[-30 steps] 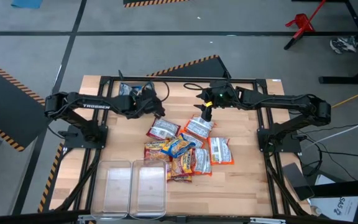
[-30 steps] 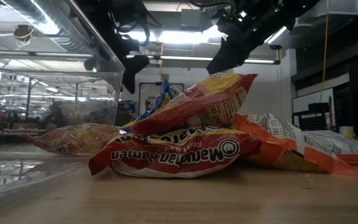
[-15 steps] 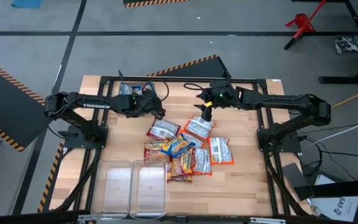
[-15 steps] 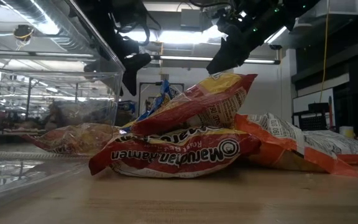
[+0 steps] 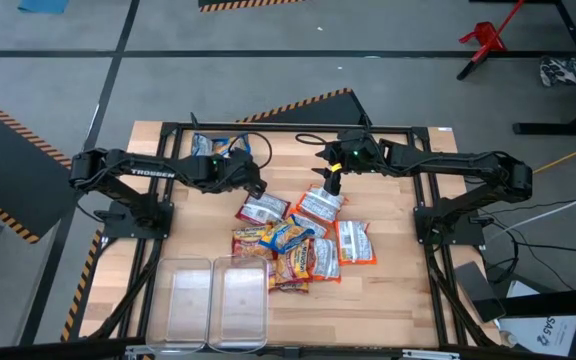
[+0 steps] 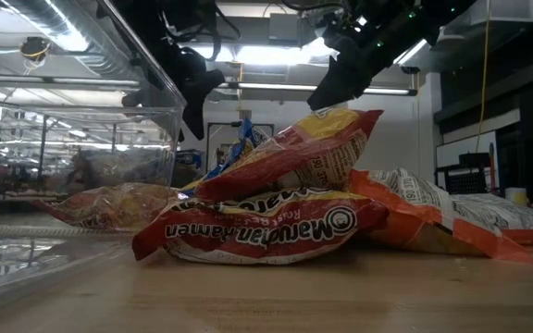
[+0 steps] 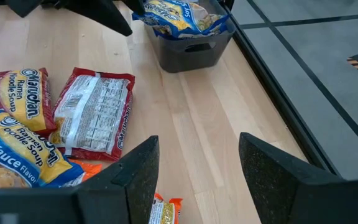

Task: Sort Maruchan noodles
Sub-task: Put the blue noodle pack into the black bin

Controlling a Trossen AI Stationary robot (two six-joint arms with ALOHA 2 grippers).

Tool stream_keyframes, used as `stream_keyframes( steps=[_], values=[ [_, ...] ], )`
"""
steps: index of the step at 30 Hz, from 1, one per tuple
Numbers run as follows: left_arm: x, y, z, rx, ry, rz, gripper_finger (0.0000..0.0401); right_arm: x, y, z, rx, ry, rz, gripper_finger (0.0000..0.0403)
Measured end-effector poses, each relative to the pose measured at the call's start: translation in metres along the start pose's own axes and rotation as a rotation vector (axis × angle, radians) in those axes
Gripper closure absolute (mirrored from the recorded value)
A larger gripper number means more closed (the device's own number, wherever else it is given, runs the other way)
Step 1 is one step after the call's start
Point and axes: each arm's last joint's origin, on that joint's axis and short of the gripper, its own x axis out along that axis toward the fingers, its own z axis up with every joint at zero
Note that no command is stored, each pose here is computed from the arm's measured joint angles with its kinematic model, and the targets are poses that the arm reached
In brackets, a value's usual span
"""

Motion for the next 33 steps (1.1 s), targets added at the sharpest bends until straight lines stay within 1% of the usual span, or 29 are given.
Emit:
stream_keyframes(
  steps=[5,8,14,16,19,23,25,27,30,33],
  values=[
    [0.000,0.001,-0.001,0.011,0.010,0.010,0.0195,0.000,0.000,0.000,-0.003,0.000,0.000,0.0196],
    [0.000,0.000,-0.001,0.033,0.014,-0.008,0.0195,0.000,0.000,0.000,-0.016,0.000,0.000,0.0196],
    [-0.012,0.005,0.004,0.061,-0.007,-0.045,0.0195,0.000,0.000,0.000,-0.020,-0.001,0.000,0.0196],
    [-0.021,0.009,0.007,0.050,-0.031,-0.068,0.0195,0.000,0.000,0.000,-0.019,-0.001,0.000,0.0196],
    [-0.037,0.015,0.013,0.046,-0.079,-0.119,0.0195,0.000,0.000,0.000,-0.014,-0.001,0.000,0.0196],
    [-0.059,0.018,0.024,0.056,-0.184,-0.242,0.0195,0.000,0.000,0.000,-0.013,-0.002,-0.001,0.0196],
    [-0.067,0.018,0.026,0.076,-0.225,-0.278,0.0195,0.000,0.000,0.000,-0.012,-0.003,0.000,0.0196],
    [-0.070,0.018,0.027,0.087,-0.249,-0.300,0.0195,0.000,0.000,0.000,-0.010,-0.002,0.000,0.0196],
    [-0.072,0.016,0.026,0.102,-0.250,-0.313,0.0195,0.000,0.000,0.000,-0.009,-0.002,0.000,0.0196],
    [-0.076,0.011,0.028,0.084,-0.278,-0.375,0.0195,0.000,0.000,0.001,-0.009,-0.005,-0.001,0.0196]
  ],
)
